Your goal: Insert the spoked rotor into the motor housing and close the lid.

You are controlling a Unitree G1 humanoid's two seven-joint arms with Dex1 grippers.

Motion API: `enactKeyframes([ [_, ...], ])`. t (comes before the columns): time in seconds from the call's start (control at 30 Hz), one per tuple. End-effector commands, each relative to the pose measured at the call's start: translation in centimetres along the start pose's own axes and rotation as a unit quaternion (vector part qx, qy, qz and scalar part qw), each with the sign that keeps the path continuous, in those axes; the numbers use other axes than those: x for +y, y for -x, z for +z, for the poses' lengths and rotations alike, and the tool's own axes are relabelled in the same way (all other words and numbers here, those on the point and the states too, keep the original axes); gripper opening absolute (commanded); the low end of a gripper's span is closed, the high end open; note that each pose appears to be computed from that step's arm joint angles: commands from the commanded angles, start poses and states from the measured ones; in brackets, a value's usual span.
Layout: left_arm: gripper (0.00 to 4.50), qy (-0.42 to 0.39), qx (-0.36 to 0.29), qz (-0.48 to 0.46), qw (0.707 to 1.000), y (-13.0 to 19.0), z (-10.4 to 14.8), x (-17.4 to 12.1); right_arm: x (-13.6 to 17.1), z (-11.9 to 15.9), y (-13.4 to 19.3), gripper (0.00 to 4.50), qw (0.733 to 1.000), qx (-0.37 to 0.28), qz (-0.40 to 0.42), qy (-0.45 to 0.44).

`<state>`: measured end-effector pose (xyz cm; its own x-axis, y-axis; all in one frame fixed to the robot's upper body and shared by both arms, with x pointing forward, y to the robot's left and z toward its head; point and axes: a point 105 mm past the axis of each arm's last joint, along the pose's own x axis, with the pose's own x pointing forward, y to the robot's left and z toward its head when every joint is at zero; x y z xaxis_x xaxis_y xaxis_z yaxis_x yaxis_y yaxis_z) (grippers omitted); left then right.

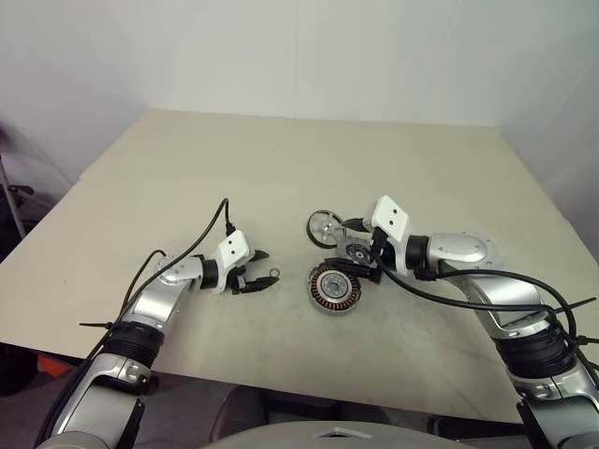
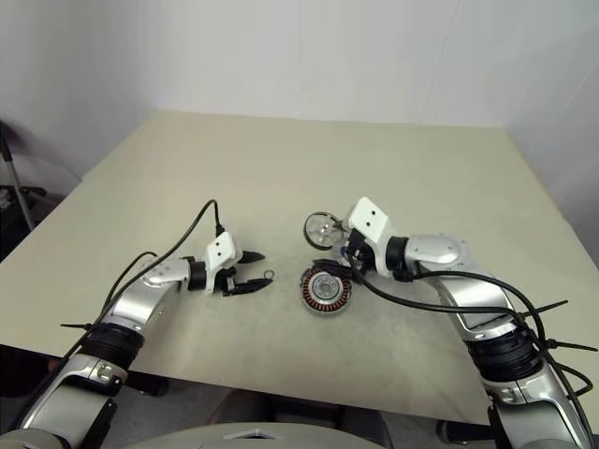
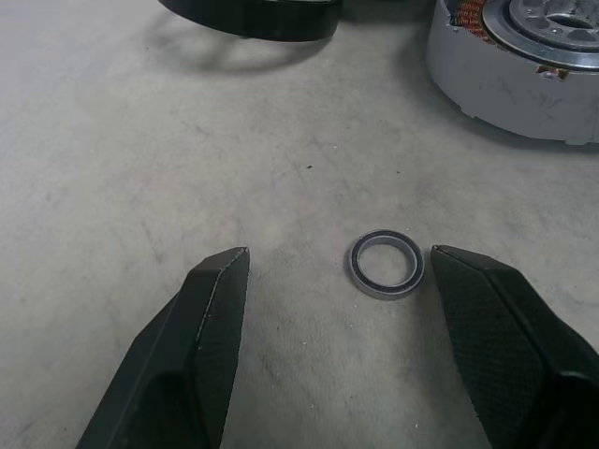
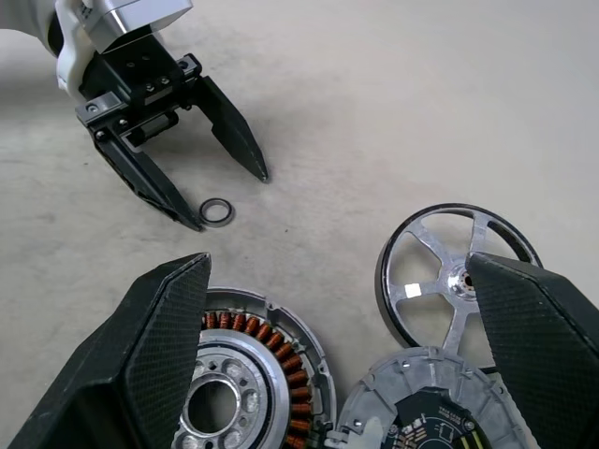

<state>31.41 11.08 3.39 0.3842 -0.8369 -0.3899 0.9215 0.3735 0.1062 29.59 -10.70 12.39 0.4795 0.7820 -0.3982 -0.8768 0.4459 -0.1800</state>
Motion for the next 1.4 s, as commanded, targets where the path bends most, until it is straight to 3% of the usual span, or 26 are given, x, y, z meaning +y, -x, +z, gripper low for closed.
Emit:
enactKeyframes([
  [0.03, 2.69, 0.007, 0.030, -0.013, 0.999, -0.7, -1.4, -1.0, -0.2, 1.2, 0.1, 4.50, 1.000, -0.016, 0.000, 0.024],
  [0.17, 2.69, 0.013, 0.029, -0.011, 0.999, -0.7, -1.5, -0.9, -0.2, 1.2, 0.0, 4.50, 1.000, -0.016, 0.001, 0.024],
  [0.27, 2.17, 0.011, 0.029, -0.005, 0.999, -0.7, -1.4, -0.7, -0.3, 1.2, 0.0, 4.50, 1.000, -0.016, 0.000, 0.025],
  [0.37, 2.17, 0.012, 0.029, -0.002, 0.999, -0.7, -1.4, -0.6, -0.4, 1.2, -0.1, 4.50, 1.000, -0.015, 0.000, 0.026],
  [0.47, 1.62, 0.018, 0.030, -0.001, 0.999, -0.6, -1.5, -0.6, -0.4, 1.2, 0.0, 4.50, 1.000, -0.015, -0.001, 0.027],
  [0.57, 0.73, 0.015, 0.031, 0.006, 0.999, -0.5, -1.5, -0.4, -0.5, 1.2, 0.0, 4.50, 0.999, -0.015, -0.002, 0.029],
  [1.13, 0.71, 0.029, 0.009, 0.023, 0.999, -0.4, -0.2, 1.0, -0.9, 1.0, 0.5, 4.50, 0.999, -0.007, -0.016, 0.032],
  [1.4, 0.71, 0.028, -0.067, -0.005, 0.997, -2.1, 5.3, 1.5, -0.7, -1.4, 3.2, 4.50, 0.996, 0.062, -0.030, 0.056],
])
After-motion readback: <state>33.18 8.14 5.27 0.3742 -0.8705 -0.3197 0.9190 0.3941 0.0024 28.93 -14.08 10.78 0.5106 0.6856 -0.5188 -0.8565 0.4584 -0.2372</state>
